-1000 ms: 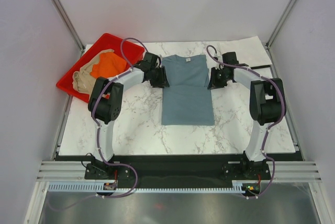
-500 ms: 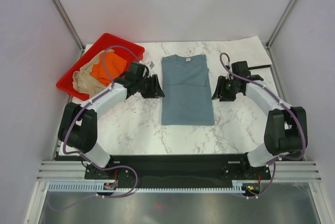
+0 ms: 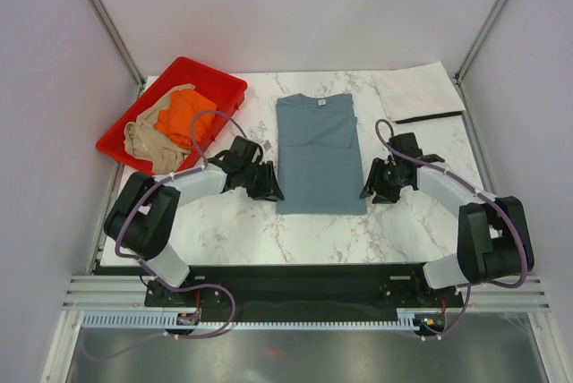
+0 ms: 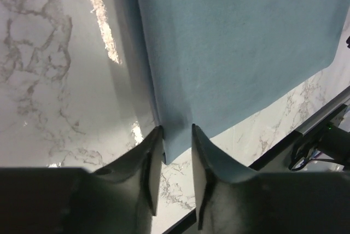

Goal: Fold and stack the t-shirts
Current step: Fold the tshirt

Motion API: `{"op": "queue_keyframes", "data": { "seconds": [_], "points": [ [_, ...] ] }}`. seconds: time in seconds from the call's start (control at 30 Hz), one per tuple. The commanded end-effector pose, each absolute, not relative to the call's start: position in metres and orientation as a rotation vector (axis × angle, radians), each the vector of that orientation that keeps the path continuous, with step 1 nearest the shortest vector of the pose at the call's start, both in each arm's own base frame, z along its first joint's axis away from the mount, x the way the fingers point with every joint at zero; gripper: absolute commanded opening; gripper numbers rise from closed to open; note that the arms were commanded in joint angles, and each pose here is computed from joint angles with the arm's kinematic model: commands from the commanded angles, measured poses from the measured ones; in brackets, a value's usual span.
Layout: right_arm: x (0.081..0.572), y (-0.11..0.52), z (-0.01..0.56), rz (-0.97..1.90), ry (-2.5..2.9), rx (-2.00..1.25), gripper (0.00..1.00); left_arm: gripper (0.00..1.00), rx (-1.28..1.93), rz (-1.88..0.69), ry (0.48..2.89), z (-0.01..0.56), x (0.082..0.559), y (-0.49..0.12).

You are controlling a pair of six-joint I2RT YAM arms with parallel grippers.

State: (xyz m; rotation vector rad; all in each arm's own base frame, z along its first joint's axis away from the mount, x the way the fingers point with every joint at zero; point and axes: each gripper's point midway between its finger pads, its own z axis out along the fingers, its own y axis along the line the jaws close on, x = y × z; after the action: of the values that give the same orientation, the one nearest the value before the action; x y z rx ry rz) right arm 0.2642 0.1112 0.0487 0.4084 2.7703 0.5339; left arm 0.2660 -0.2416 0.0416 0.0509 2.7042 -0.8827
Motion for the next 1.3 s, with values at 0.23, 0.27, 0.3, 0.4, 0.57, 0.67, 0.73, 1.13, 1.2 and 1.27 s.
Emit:
{"op": "queue_keyframes", "data": {
  "seconds": [0.23, 0.27, 0.3, 0.4, 0.57, 0.67, 0.73, 1.13, 1.2, 1.27],
  "points": [
    [0.244, 0.109, 0.008, 0.509, 2.831, 0.426, 0.45, 0.02, 0.034, -0.879, 2.729, 0.026, 0.241, -0.246],
    [0.243, 0.109, 0.006, 0.509, 2.834, 0.422, 0.44, 0.02, 0.034, -0.871, 2.73, 0.025, 0.24, -0.245],
    [0.243, 0.109, 0.005, 0.506, 2.838, 0.415, 0.44, 0.02, 0.024, -0.851, 2.735, 0.022, 0.24, -0.243],
    [0.239, 0.107, -0.002, 0.487, 2.857, 0.419, 0.4, 0.02, 0.006, -0.817, 2.762, 0.012, 0.235, -0.237],
    [0.237, 0.106, -0.002, 0.486, 2.854, 0.422, 0.35, 0.02, 0.005, -0.813, 2.757, 0.014, 0.231, -0.234],
    [0.24, 0.106, 0.011, 0.488, 2.833, 0.449, 0.39, 0.22, 0.009, -0.804, 2.717, 0.029, 0.234, -0.231],
    [0.242, 0.105, 0.023, 0.473, 2.806, 0.49, 0.46, 0.38, 0.024, -0.8, 2.664, 0.047, 0.239, -0.23],
    [0.225, 0.116, 0.036, 0.634, 2.657, 0.777, 0.59, 0.55, -0.216, -1.023, 2.562, 0.064, 0.211, -0.231],
    [0.226, 0.117, 0.035, 0.653, 2.634, 0.801, 0.59, 0.56, -0.25, -1.029, 2.568, 0.055, 0.208, -0.23],
    [0.226, 0.116, 0.031, 0.651, 2.618, 0.817, 0.59, 0.57, -0.291, -1.07, 2.539, 0.055, 0.212, -0.235]
  ]
}}
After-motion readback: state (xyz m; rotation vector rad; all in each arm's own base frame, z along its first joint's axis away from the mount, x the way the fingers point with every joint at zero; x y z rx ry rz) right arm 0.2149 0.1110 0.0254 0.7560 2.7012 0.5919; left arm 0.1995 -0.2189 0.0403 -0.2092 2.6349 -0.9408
